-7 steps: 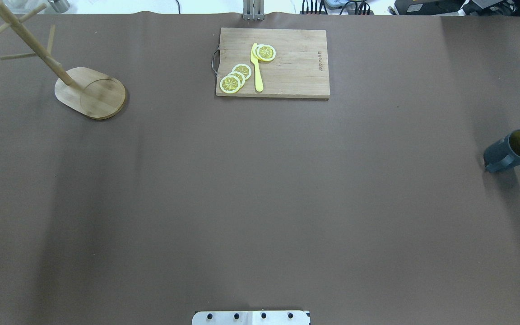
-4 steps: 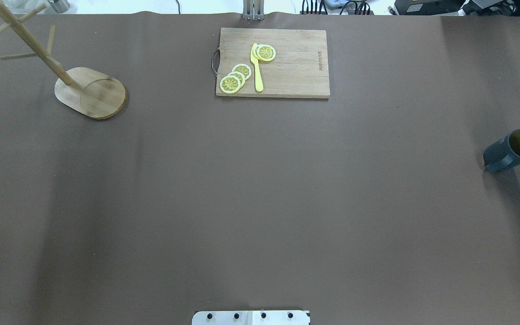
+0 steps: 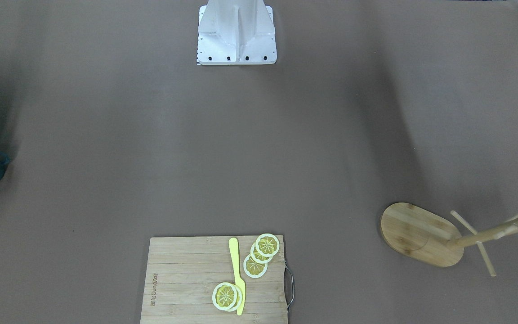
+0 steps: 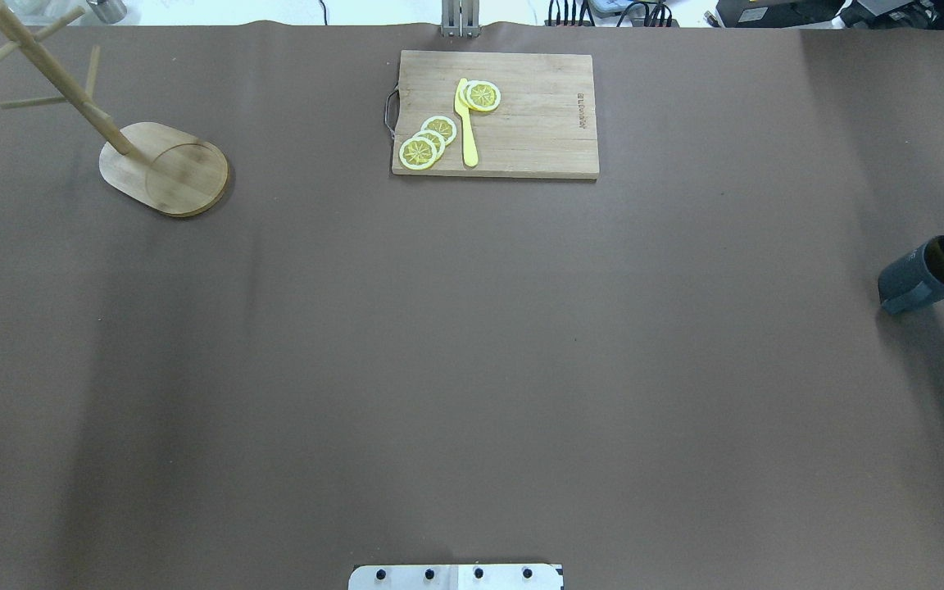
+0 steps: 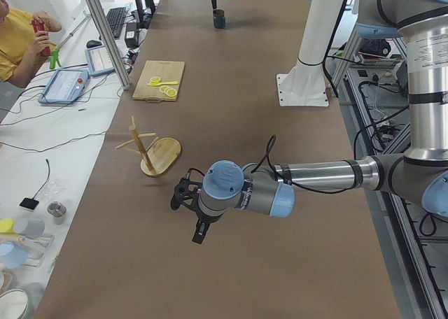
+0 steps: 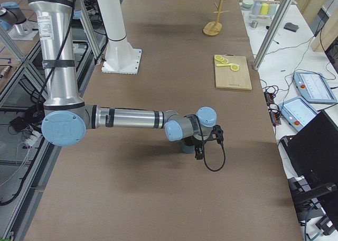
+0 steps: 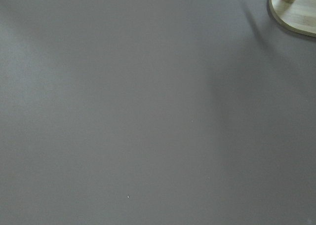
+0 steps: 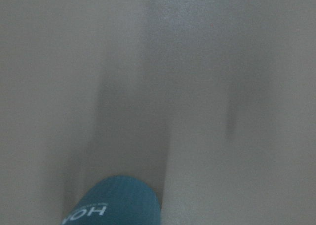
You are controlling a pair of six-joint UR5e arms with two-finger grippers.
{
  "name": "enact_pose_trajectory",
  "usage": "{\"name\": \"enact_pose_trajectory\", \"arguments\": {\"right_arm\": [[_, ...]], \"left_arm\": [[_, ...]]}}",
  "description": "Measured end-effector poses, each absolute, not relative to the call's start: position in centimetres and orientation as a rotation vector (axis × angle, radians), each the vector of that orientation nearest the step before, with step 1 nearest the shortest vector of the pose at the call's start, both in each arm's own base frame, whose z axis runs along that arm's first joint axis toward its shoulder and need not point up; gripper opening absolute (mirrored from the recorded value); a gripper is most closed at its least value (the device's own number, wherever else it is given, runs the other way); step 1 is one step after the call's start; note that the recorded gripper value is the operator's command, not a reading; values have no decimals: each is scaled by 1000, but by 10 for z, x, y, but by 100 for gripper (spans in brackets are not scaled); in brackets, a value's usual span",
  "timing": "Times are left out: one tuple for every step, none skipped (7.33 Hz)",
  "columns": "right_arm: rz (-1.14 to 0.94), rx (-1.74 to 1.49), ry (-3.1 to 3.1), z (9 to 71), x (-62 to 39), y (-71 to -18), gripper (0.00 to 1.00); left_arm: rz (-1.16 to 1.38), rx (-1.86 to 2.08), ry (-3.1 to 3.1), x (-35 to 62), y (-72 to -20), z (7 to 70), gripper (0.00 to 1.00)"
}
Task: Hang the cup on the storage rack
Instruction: 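Grasp the blue mug rim with the right gripper and lift it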
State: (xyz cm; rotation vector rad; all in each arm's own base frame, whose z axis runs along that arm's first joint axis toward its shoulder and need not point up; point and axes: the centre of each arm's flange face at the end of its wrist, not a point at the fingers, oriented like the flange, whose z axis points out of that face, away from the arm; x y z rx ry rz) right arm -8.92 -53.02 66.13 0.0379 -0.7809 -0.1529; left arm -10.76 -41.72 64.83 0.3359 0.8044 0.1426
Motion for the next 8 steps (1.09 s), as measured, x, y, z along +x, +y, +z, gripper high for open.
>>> {"name": "enact_pose_trajectory", "arguments": {"right_arm": [[-153, 28, -780, 665, -92, -530, 0], [-152, 24, -782, 666, -94, -529, 0], [-152, 27, -785, 663, -94, -530, 0], [-156, 39, -790, 656, -95, -532, 0], [-164, 61, -798, 642, -96, -533, 0], [-170, 84, -809, 622, -100, -534, 0], [-156, 94, -829, 590, -122, -535, 0], [-134, 91, -858, 546, -161, -538, 0]], "left_arm": [[142, 336, 805, -108, -417, 648, 98], [142, 336, 805, -108, -417, 648, 98], [142, 336, 806, -107, -417, 648, 98], [142, 336, 806, -107, -417, 648, 98], [142, 336, 806, -107, -417, 648, 98], [137, 334, 815, -107, -417, 647, 98], [127, 331, 840, -105, -417, 645, 98], [121, 330, 866, -103, -418, 643, 98]]}}
